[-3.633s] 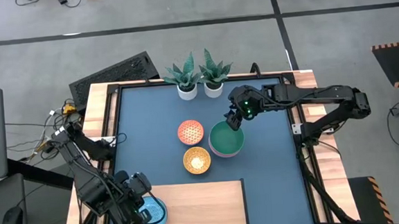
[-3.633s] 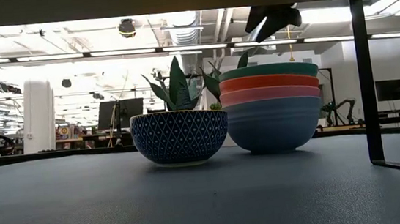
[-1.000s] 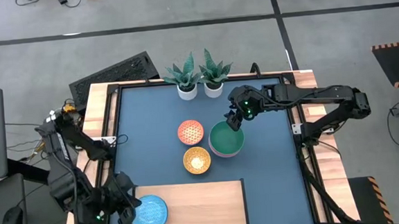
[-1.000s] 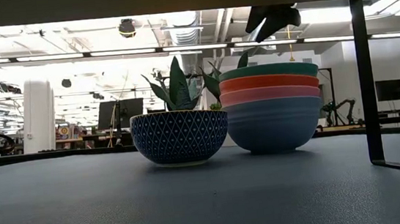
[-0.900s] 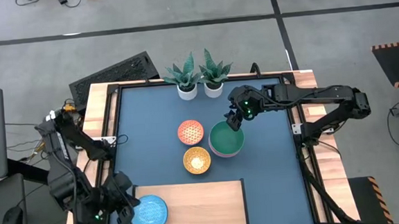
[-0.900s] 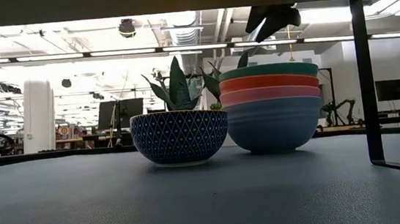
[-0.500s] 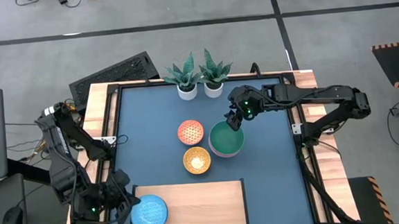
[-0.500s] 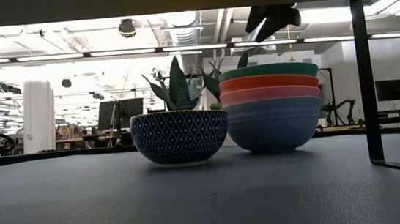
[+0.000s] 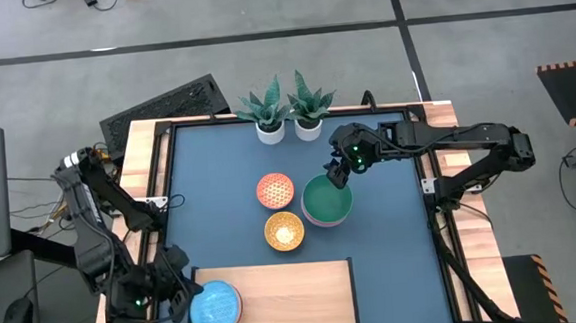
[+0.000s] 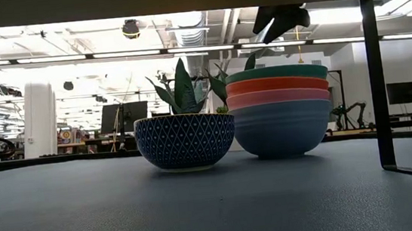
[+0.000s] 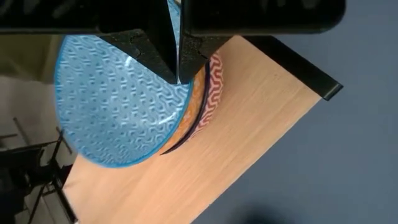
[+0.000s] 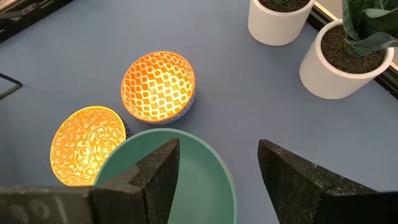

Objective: Place and stack bowls onto a shelf
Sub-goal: Stack the light blue and white bowl on top of the dark blue and white bowl on the shelf, then stack the yellow and white bowl on top of the light blue and white bowl on the shelf

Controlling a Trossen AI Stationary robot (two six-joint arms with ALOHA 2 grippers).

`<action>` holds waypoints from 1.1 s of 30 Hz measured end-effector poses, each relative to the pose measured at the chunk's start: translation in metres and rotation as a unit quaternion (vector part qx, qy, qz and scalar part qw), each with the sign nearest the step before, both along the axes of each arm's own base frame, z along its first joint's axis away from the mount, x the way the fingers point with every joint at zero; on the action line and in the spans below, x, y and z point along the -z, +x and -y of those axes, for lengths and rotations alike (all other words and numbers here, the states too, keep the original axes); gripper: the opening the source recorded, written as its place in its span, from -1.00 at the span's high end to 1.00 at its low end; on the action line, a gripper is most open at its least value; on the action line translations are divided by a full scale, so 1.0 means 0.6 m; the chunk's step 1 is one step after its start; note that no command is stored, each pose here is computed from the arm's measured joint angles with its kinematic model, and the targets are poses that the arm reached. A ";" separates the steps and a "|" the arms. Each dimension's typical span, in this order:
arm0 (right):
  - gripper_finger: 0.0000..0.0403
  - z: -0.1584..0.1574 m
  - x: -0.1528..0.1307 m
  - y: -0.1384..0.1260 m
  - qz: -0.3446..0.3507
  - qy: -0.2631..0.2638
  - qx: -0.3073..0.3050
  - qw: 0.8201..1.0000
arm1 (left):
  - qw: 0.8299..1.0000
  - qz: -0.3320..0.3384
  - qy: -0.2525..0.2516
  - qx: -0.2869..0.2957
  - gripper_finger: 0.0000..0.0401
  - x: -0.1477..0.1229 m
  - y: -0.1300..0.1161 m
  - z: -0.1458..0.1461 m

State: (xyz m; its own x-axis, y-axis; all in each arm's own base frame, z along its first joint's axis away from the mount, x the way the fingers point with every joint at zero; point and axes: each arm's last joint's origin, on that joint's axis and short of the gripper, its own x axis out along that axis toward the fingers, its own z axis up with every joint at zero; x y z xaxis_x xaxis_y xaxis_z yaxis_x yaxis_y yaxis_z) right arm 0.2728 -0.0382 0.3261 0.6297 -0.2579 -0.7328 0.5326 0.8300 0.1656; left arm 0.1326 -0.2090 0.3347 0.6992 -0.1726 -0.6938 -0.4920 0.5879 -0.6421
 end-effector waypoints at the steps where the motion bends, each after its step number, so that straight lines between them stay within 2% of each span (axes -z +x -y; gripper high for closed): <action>1: -0.21 0.000 0.000 0.000 0.000 0.000 0.000 1.000 | 1.000 0.004 -0.004 -0.004 1.00 -0.003 0.000 -0.001; 4: -0.21 0.000 0.000 0.000 0.000 0.000 0.000 1.000 | 0.999 0.039 -0.013 -0.025 1.00 -0.023 0.000 -0.006; 9: -0.21 0.000 -0.001 0.001 0.003 0.000 0.000 1.000 | 0.989 0.128 0.038 -0.055 1.00 -0.063 0.005 -0.015; 11: -0.21 -0.001 -0.004 0.005 0.019 -0.001 -0.009 1.000 | 0.987 0.136 0.053 -0.064 1.00 -0.067 0.014 -0.022; 13: -0.21 -0.007 -0.012 0.014 0.052 0.000 -0.048 0.997 | 0.987 0.130 0.063 -0.073 1.00 -0.066 0.025 -0.031; 19: -0.21 -0.031 -0.033 0.067 0.191 -0.020 -0.153 0.969 | 0.983 0.134 0.088 -0.091 1.00 -0.076 0.042 -0.066; 21: -0.21 -0.041 -0.042 0.087 0.241 -0.018 -0.180 0.954 | 0.980 0.144 0.095 -0.097 1.00 -0.087 0.039 -0.082; 23: -0.19 -0.055 -0.035 0.102 0.244 -0.008 -0.207 0.947 | 0.974 0.163 0.115 -0.108 1.00 -0.097 0.032 -0.098; 25: -0.11 -0.080 -0.039 0.125 0.266 -0.015 -0.230 0.936 | 0.967 0.181 0.135 -0.117 1.00 -0.109 0.020 -0.116; 27: 0.03 -0.107 -0.029 0.145 0.254 -0.015 -0.249 0.935 | 0.962 0.196 0.151 -0.119 1.00 -0.122 0.004 -0.138; 29: 0.23 -0.134 -0.041 0.170 0.282 -0.020 -0.262 0.923 | 0.957 0.203 0.171 -0.120 1.00 -0.130 -0.010 -0.158; 33: 0.69 -0.181 -0.045 0.221 0.301 -0.024 -0.273 0.913 | 0.946 0.219 0.202 -0.124 1.00 -0.144 -0.036 -0.193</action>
State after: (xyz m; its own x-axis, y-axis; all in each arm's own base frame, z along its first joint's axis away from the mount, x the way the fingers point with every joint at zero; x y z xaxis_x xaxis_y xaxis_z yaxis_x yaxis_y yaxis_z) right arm 0.4054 0.0704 0.3534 0.9592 0.1923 -0.2074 -0.1387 0.9589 0.2477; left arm 0.1112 -0.0931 0.4213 0.9194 0.2519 -0.3021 -0.3854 0.7301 -0.5643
